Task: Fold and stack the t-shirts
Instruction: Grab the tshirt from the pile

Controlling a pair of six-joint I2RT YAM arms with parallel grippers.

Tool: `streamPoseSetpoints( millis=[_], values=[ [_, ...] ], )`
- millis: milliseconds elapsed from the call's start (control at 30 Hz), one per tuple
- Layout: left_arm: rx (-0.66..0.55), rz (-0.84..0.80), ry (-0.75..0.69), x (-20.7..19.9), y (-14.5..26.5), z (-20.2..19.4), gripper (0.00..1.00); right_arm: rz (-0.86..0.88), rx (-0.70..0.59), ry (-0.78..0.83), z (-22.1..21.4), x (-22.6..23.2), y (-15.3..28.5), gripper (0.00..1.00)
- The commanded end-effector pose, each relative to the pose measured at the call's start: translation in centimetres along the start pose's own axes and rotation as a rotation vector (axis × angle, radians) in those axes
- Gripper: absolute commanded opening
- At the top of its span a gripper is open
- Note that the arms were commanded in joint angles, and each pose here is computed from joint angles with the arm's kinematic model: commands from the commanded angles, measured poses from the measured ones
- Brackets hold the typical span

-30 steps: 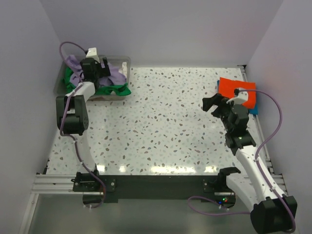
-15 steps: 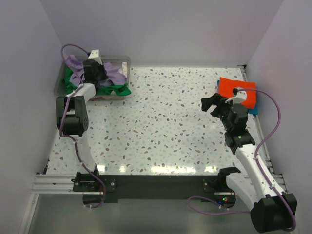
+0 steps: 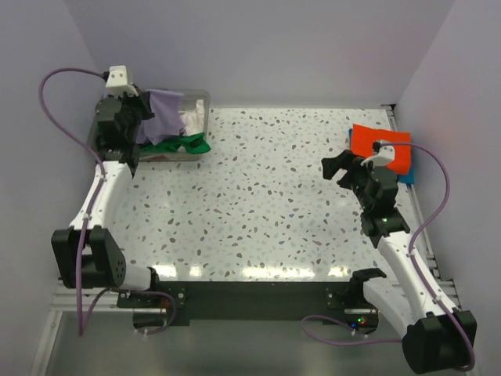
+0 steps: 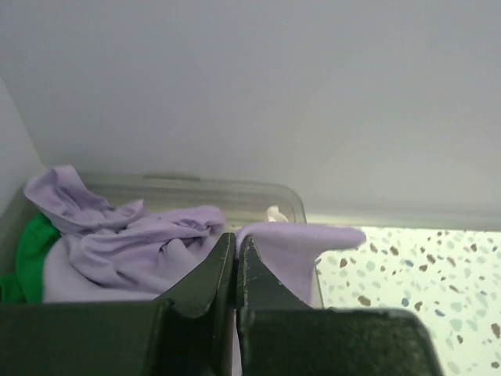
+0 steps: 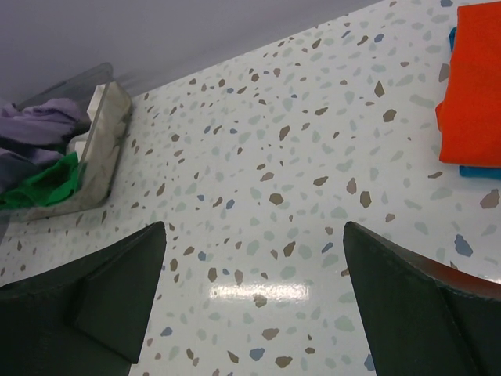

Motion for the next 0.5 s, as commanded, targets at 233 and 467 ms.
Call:
streamPoseSetpoints(
  millis=[233, 467],
  values=[
    [-0.345, 0.009, -0.051, -0.9, 11.0, 10.9, 0.00, 0.030, -0.020, 0.000, 0.8, 0.7, -0.8, 0.99],
    [-0.454, -0.038, -0.067, -1.9, 16.8, 14.2, 0.00, 0.035, -0.014, 0.000, 0.7, 0.7, -1.1, 0.99]
  ],
)
Point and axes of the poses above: each gripper's point midway between its finger pads, its own y axis back along the fingers, its own x axis along the line the jaws close on, z = x × y, the point moved 10 cm from there along y, back along the fingers, and after that the axes turned 10 degrees about -y, right-handed, at the moved point
